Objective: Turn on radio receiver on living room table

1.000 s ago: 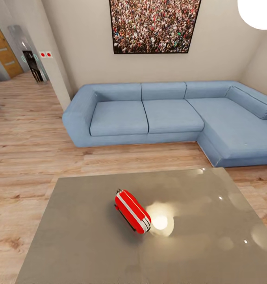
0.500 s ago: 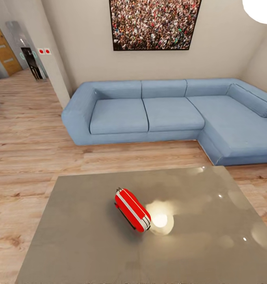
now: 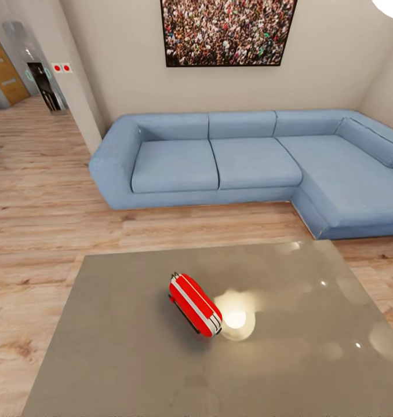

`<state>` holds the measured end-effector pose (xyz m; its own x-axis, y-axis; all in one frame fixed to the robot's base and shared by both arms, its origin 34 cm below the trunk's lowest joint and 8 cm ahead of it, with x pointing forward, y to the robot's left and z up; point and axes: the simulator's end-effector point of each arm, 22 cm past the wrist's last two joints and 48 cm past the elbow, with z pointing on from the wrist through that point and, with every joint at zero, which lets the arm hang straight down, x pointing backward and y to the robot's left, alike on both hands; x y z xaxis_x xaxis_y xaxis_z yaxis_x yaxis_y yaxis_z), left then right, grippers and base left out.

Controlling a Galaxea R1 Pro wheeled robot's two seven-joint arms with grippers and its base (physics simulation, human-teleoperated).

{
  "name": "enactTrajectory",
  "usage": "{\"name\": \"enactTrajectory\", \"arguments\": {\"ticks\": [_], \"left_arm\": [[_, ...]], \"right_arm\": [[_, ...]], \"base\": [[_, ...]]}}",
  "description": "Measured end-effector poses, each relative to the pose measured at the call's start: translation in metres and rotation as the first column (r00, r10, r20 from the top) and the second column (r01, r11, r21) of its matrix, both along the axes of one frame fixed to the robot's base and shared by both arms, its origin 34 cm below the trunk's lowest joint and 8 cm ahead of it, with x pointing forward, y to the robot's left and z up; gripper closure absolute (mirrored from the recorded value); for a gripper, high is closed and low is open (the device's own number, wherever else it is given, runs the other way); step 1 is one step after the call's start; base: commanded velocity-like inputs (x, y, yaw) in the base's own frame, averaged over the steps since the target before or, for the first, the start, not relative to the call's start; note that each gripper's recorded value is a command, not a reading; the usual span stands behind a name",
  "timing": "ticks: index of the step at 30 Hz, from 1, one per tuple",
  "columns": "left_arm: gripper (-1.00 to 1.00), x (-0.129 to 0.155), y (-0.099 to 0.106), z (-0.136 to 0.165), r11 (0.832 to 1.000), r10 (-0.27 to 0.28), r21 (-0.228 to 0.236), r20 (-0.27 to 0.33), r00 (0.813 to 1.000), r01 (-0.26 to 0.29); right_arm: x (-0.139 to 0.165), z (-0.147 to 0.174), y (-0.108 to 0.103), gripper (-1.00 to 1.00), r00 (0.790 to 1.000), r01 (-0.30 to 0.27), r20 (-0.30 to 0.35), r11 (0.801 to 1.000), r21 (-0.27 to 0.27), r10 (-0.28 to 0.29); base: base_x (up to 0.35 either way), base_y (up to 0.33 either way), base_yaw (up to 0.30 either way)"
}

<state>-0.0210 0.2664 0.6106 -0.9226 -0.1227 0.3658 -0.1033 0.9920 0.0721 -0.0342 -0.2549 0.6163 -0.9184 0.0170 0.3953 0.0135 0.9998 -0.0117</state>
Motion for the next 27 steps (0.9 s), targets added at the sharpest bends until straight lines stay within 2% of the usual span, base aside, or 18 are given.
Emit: {"name": "enactTrajectory", "arguments": {"ticks": [27], "left_arm": [[-1.0, -0.015, 0.0, 0.007, 1.0, -0.001, 0.0, -0.043, 0.999, 0.001]], "right_arm": [[-0.015, 0.007, 0.0, -1.0, 0.999, 0.0, -0.043, 1.0, 0.0, 0.0]], "base": [[0.0, 0.0, 0.0]]}}
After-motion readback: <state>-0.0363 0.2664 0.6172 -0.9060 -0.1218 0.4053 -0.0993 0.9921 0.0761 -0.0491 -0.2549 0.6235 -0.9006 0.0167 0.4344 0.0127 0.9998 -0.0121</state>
